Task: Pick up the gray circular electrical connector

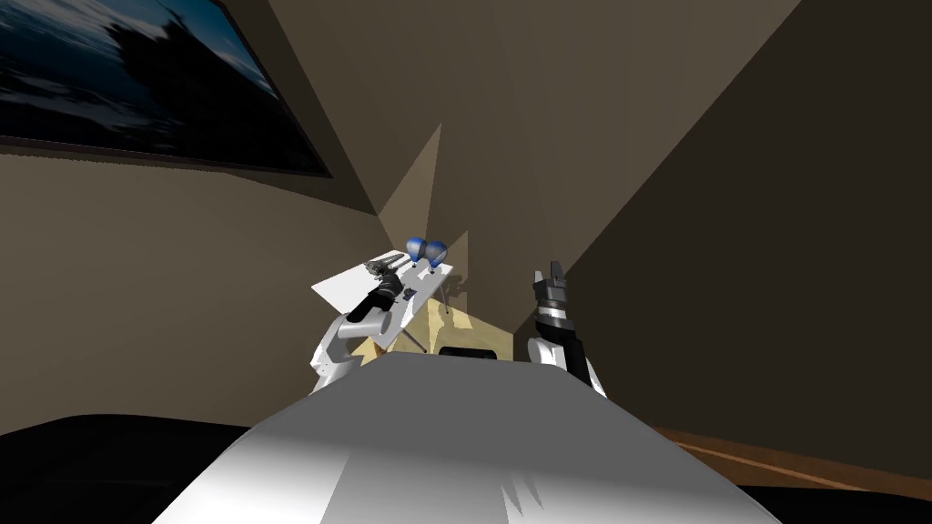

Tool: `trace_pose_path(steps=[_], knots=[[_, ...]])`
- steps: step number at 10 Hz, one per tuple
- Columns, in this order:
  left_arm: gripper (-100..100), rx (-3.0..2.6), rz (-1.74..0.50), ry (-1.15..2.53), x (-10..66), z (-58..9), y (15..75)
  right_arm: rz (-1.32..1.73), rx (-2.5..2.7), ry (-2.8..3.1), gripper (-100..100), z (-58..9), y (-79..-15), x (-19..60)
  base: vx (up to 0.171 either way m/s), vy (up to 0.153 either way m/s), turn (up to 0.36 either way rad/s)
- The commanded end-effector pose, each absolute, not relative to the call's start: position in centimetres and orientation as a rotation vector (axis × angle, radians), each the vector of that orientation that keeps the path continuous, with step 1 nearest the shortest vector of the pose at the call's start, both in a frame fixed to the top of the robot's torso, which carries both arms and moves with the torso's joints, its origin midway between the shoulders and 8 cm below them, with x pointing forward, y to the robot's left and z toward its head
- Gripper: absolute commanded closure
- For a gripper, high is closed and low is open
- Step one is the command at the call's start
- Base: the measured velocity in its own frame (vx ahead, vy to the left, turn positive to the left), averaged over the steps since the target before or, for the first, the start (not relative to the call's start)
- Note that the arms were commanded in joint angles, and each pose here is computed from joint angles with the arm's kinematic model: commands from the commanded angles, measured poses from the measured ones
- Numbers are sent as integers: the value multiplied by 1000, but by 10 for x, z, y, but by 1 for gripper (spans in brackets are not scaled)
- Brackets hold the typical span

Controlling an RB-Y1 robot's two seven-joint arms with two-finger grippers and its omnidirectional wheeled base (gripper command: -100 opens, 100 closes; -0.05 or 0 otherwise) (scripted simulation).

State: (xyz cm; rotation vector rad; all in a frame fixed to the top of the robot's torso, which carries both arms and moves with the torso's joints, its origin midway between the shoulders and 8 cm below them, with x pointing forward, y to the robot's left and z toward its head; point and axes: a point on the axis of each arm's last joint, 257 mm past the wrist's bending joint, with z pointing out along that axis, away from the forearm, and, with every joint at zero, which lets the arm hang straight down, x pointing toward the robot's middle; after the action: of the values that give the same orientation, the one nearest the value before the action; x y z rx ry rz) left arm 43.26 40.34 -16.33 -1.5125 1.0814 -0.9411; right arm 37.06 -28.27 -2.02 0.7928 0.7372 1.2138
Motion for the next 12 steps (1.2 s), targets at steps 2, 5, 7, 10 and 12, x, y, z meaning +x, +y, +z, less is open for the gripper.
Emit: trace_pose_path(steps=[2, 5, 7, 10, 12], knots=[[-100, -1594, -935, 1097, 430, -180, 403, 1214, 793, 737, 0, -20, -283, 371, 60, -17, 33], [-100, -1712, -935, 1122, 424, -205, 398, 1214, 793, 737, 0, -20, -283, 371, 66, -3, 35], [-100, -1766, -933, 1135, 421, -217, 394, 1214, 793, 737, 0, -20, -283, 371, 51, -8, 41], [-100, -1870, -920, 1165, 412, -241, 388, 1214, 793, 737, 0, -20, -283, 371, 57, 4, 47], [-100, -1922, -906, 1182, 406, -254, 385, 1214, 793, 737, 0, -20, -283, 371, 49, 17, 33]])
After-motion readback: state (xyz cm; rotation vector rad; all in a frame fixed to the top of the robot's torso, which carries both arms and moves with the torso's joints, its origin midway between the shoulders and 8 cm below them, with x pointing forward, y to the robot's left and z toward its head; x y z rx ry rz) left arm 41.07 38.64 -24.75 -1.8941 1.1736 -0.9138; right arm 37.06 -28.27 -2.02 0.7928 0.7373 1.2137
